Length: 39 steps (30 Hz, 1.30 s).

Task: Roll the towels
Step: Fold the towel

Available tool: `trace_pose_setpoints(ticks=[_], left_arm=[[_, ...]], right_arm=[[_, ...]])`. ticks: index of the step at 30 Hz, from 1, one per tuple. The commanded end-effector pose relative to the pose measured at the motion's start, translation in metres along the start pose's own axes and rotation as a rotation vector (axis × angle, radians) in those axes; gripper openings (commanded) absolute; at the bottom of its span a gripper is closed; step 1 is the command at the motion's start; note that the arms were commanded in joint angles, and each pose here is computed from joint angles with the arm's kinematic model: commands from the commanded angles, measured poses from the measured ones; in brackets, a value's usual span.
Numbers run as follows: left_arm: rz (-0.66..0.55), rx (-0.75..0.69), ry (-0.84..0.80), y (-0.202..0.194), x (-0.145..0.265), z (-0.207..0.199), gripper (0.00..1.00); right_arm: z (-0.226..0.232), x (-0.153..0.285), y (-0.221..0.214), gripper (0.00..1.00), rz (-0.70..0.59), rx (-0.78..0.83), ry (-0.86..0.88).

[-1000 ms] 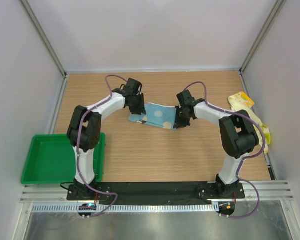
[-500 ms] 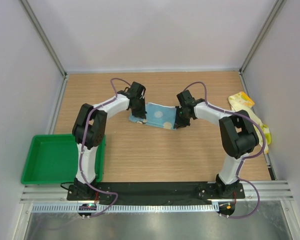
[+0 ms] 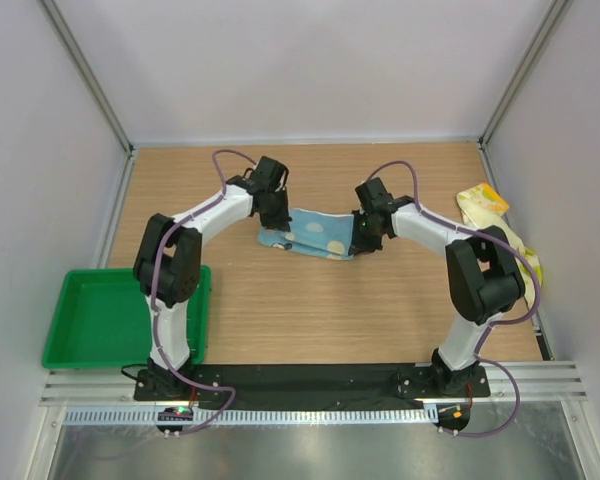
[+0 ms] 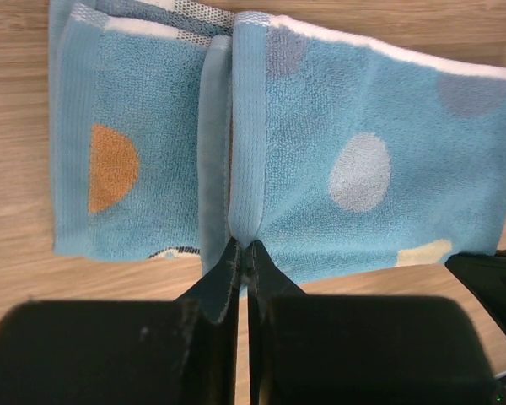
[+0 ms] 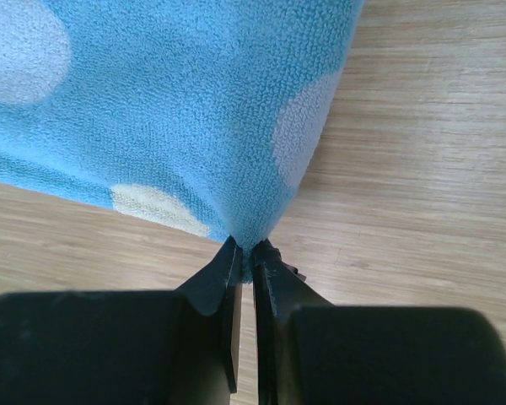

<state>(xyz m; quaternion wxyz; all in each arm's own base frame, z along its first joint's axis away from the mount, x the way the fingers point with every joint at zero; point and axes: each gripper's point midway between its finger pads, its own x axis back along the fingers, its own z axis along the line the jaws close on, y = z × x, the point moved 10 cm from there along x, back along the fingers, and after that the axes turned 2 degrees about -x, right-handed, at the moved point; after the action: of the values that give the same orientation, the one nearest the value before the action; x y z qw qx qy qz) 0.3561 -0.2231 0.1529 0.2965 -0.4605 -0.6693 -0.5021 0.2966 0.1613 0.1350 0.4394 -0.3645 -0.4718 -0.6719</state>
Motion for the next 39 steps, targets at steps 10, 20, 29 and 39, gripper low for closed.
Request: trace_pose_setpoints(ticks=[10,20,29,39], left_arm=[[0.037,0.027,0.097,-0.016,0.0,0.013,0.04],[-0.006,-0.017,0.131,-0.003,0.01,0.01,0.67],[-0.054,-0.029,0.081,0.016,0.022,-0.011,0.63],[-0.016,-0.038,0.023,0.018,-0.002,-0.018,0.6]], right_arm=[[-0.012,-0.008,-0.015,0.22,0.062,0.03,-0.05],[-0.008,0.029,-0.004,0.71,0.004,0.064,-0.092],[0.038,0.057,0.037,0.14,-0.063,0.066,0.228],[0.016,-0.021,0.048,0.01,0.073,-0.053,0.245]])
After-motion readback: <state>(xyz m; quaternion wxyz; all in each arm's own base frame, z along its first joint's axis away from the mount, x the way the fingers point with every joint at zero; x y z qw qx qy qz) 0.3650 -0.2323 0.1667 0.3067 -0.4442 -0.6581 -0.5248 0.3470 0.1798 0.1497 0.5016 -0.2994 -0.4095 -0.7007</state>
